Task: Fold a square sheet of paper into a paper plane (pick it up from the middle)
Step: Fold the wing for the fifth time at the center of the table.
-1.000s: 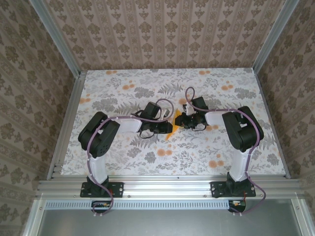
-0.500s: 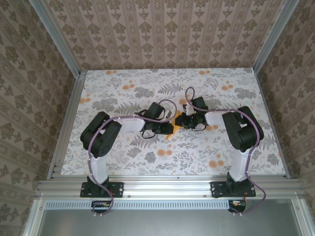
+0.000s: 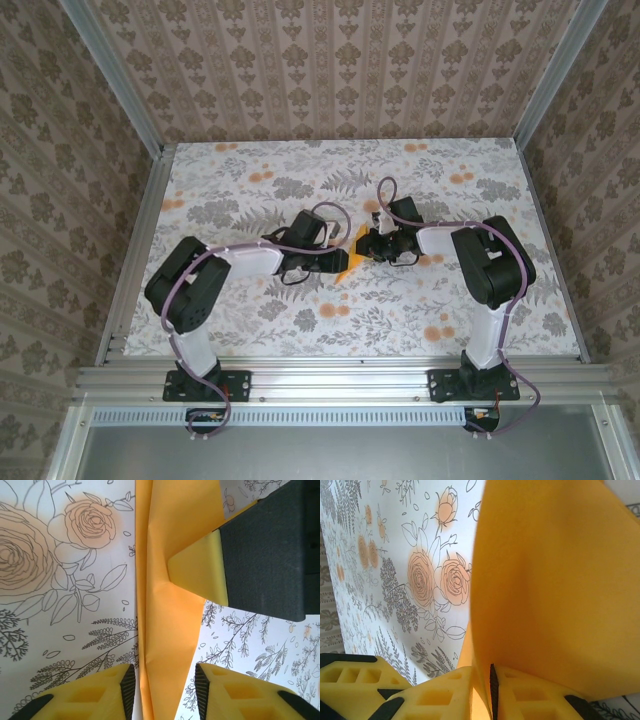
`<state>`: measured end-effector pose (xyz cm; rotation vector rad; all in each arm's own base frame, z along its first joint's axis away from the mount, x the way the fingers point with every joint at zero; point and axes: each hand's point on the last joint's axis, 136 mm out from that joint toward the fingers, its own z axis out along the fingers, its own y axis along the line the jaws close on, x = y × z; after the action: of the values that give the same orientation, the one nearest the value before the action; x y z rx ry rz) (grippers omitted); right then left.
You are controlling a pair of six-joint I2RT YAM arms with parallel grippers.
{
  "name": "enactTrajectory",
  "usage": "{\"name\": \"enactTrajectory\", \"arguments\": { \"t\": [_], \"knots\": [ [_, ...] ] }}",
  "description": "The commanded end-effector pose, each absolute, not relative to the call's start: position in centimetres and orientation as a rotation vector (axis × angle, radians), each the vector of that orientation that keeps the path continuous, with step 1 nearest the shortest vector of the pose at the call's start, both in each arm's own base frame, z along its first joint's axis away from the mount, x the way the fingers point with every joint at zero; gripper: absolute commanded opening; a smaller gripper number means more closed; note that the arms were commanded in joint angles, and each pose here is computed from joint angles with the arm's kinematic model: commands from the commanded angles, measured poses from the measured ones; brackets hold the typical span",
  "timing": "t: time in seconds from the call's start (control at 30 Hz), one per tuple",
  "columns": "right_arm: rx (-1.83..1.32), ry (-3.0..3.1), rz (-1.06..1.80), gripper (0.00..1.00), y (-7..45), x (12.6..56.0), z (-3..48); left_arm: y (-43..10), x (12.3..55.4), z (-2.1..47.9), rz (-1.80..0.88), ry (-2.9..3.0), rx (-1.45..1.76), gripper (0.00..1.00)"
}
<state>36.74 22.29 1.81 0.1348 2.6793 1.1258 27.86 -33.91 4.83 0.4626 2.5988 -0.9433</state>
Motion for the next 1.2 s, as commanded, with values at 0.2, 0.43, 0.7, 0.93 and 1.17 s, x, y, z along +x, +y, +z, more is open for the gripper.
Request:
{"name": "enactTrajectory", "arguments": {
  "t": [0.2, 0.43, 0.7, 0.93, 1.17],
  "knots": [
    [0.432, 2.805, 1.072, 0.22, 20.9, 36.2, -0.8, -32.7, 26.5, 4.5, -0.709, 2.485, 0.637, 0.46],
    [0.503, 2.869, 1.027, 0.25, 20.6, 35.7, -0.5, -32.9, 26.8, 4.1, -0.547, 2.41, 0.787, 0.45],
    [0.524, 2.885, 1.006, 0.25, 20.4, 35.7, -0.8, -32.7, 28.4, 4.2, -0.446, 2.357, 0.771, 0.35],
    [0.537, 2.901, 1.002, 0.26, 20.6, 35.7, -1.0, -33.8, 28.5, 3.9, -0.452, 2.342, 0.801, 0.36],
    [0.552, 2.914, 0.993, 0.25, 20.6, 35.5, -1.3, -35.0, 29.1, 3.8, -0.401, 2.304, 0.814, 0.34]
  ]
}}
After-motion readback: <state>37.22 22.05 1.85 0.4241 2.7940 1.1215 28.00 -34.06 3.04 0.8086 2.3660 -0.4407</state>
